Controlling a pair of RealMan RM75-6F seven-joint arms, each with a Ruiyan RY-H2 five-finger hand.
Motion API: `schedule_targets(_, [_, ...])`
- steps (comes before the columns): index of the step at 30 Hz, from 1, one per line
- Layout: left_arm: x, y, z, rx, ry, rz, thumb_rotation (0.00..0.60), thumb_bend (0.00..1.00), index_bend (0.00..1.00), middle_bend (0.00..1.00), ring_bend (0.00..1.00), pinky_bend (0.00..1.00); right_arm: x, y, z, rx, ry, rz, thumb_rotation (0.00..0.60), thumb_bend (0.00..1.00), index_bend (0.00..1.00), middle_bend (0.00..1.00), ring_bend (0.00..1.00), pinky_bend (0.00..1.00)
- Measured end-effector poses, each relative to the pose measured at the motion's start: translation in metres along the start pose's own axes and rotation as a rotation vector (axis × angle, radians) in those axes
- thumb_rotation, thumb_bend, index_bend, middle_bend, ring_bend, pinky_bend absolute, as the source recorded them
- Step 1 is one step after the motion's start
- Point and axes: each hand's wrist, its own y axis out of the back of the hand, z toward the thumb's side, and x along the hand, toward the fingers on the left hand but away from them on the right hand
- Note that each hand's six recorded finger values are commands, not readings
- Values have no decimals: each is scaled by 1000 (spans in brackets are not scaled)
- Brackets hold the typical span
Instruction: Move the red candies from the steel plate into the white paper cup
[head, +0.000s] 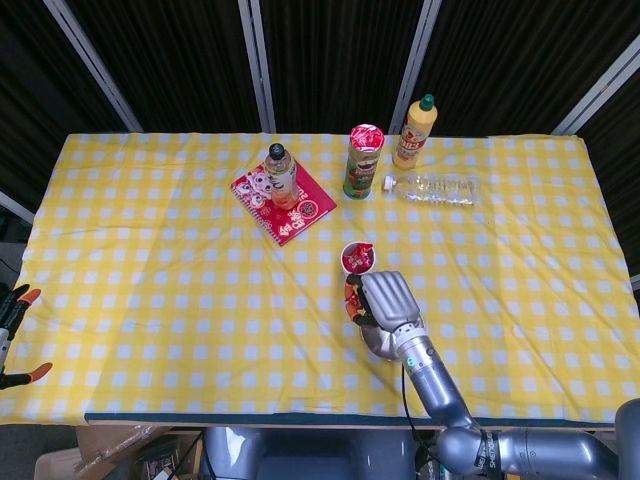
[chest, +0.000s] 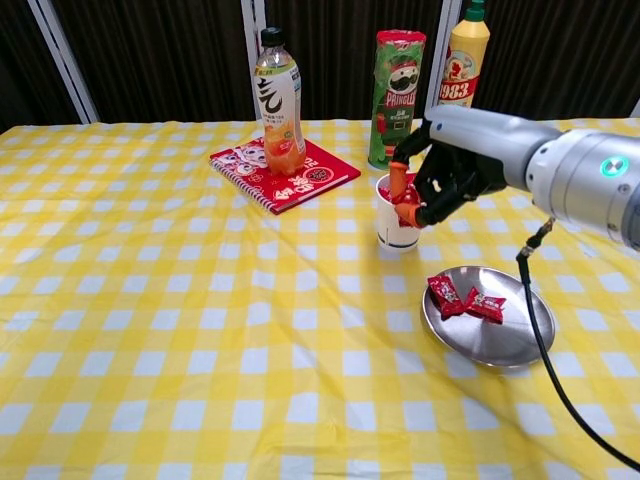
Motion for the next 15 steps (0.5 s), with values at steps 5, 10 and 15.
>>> schedule_targets(5, [1,-1,-1,1,6,-4,600,19,0,0,0,0,-18,10,-3,18,-16,-22,600,513,593,824,855,972])
schedule_targets(10, [2,-2,0,0,9,-11,600,19,0,0,0,0,-39,10,-12,36,-51,-22,600,514,593,824,855,972])
schedule_targets(15, [3,-2,1,-2,11,-15,600,19,0,0,0,0,-59,6,-21,51,-77,-25,600,513,593,824,855,972])
